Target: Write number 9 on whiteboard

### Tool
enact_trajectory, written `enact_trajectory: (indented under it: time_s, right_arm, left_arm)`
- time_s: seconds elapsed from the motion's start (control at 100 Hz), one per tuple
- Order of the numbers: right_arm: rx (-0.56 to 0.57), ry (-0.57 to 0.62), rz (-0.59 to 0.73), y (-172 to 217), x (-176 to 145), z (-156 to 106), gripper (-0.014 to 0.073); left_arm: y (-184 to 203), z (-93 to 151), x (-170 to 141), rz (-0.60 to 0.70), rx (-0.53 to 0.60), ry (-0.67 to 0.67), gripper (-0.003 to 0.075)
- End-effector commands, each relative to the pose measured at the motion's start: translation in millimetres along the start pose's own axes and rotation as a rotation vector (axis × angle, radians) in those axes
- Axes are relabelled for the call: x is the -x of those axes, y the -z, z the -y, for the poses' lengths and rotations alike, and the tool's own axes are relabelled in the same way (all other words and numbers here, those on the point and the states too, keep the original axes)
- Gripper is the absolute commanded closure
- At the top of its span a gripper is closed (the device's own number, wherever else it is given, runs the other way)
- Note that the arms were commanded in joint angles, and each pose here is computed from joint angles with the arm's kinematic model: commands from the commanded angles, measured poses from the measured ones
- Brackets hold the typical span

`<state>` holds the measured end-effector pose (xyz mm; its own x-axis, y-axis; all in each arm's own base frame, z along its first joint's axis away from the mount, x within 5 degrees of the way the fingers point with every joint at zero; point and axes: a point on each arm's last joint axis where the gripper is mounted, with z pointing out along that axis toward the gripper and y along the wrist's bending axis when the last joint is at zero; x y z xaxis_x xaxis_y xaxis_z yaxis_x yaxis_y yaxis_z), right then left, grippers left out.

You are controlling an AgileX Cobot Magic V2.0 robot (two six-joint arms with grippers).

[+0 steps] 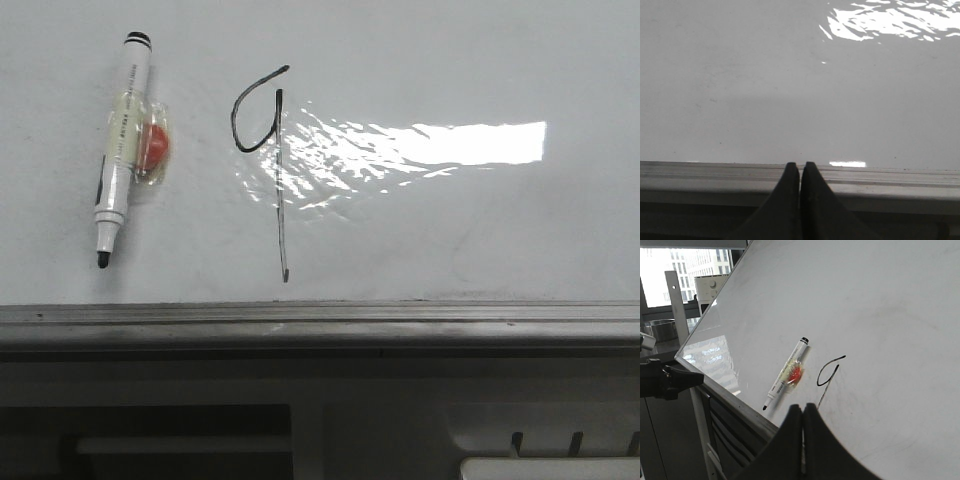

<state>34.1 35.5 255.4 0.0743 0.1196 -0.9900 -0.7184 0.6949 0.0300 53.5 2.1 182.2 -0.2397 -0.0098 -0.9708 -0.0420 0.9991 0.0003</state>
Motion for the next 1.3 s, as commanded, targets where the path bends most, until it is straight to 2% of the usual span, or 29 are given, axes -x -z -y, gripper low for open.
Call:
enact_trajectory:
  time_s: [0.0, 0.09, 0.22, 0.33, 0.39, 0.46, 0.65, 0.75, 0.93, 1.29]
  right_arm:
    - [-0.022, 0.024, 0.109, -1, 9, 2, 0.0664]
    - [-0.072, 0.081, 0.218, -1, 3, 5, 0.0664]
    - [-0.178, 0.218, 0.483, 7, -3, 7, 0.0664]
    - [-0.301, 0.328, 0.49, 9, 0, 10, 0.0664]
    - [-0.38, 0.339, 0.46, 9, -3, 14, 0.0664]
    - [-0.454, 0.297, 0.396, 8, -8, 19, 0.0664]
    - [-0.739, 0.116, 0.187, 13, -30, 39, 0.0664]
    - [-0.851, 0.047, 0.021, 20, -47, 44, 0.0664]
    - [-0.924, -0.074, -0.312, 28, -77, 45, 0.0664]
    - [-0.924, -0.055, -0.315, 28, -77, 46, 0.0664]
  left_arm:
    - [-2, 0, -8, 0.037, -0.003, 0.005, 0.074]
    - [-2, 0, -8, 0.037, -0.003, 0.005, 0.0741]
    - [-2, 0, -8, 0.037, -0.003, 0.005, 0.0741]
    - [-2, 0, -8, 0.037, -0.003, 0.005, 0.0741]
    - [-2, 0, -8, 0.037, -0.003, 0.005, 0.0741]
    - [-2, 0, -8, 0.037, -0.003, 0.005, 0.074]
    - [-2, 0, -8, 0.037, -0.003, 0.005, 0.074]
    - [-2, 0, -8, 0.037, -0.003, 0.005, 0.0741]
    - [-2, 0, -8, 0.037, -0.003, 0.005, 0.0741]
    - [-2, 0, -7, 0.039, -0.003, 0.005, 0.074]
